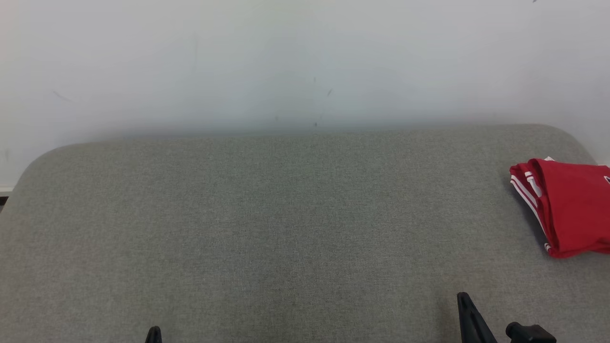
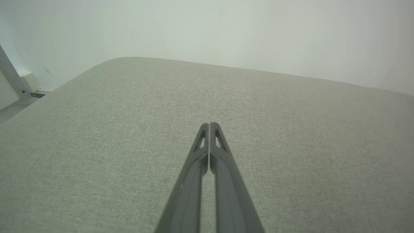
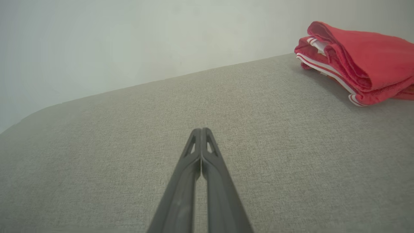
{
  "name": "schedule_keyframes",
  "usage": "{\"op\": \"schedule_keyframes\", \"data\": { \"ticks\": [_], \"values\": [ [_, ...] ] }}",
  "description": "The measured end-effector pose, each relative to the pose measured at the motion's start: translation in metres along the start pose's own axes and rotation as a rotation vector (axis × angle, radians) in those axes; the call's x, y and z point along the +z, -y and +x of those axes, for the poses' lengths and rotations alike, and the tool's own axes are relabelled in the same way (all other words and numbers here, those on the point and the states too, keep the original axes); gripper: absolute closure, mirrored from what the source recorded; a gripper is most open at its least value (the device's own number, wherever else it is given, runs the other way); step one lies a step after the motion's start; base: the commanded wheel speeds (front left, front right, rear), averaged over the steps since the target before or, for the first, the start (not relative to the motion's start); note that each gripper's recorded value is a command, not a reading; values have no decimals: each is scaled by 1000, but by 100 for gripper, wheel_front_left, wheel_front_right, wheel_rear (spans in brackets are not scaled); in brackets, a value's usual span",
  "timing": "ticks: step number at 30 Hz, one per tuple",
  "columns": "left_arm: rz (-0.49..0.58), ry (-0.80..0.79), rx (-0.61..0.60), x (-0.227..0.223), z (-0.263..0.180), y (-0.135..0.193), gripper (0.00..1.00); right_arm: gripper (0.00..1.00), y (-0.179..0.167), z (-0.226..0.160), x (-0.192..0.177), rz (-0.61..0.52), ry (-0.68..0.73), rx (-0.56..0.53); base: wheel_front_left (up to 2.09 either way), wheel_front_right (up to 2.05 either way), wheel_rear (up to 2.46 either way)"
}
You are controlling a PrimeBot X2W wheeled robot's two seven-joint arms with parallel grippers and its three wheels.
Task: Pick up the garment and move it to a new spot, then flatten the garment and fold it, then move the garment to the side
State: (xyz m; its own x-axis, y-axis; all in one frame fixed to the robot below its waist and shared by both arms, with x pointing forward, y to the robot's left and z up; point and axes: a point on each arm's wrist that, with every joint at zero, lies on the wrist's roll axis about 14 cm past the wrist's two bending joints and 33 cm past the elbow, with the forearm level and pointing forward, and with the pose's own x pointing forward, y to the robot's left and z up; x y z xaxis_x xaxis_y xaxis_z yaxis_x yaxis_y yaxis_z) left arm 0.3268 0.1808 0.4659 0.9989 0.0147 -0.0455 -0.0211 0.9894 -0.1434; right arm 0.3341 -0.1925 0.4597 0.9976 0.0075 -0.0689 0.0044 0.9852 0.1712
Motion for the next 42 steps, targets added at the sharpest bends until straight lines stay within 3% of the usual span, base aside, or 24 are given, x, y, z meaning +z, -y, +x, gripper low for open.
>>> {"op": "schedule_keyframes", "data": {
  "ticks": [20,42],
  "values": [
    [-356,-55,68,-5,10,-12,100,100,11,8,1,346,-18,-70,0,0,0],
    [-673,-58,85,3,25,-15,100,100,12,20,12,657,-1,-82,0,0,0]
  ]
}}
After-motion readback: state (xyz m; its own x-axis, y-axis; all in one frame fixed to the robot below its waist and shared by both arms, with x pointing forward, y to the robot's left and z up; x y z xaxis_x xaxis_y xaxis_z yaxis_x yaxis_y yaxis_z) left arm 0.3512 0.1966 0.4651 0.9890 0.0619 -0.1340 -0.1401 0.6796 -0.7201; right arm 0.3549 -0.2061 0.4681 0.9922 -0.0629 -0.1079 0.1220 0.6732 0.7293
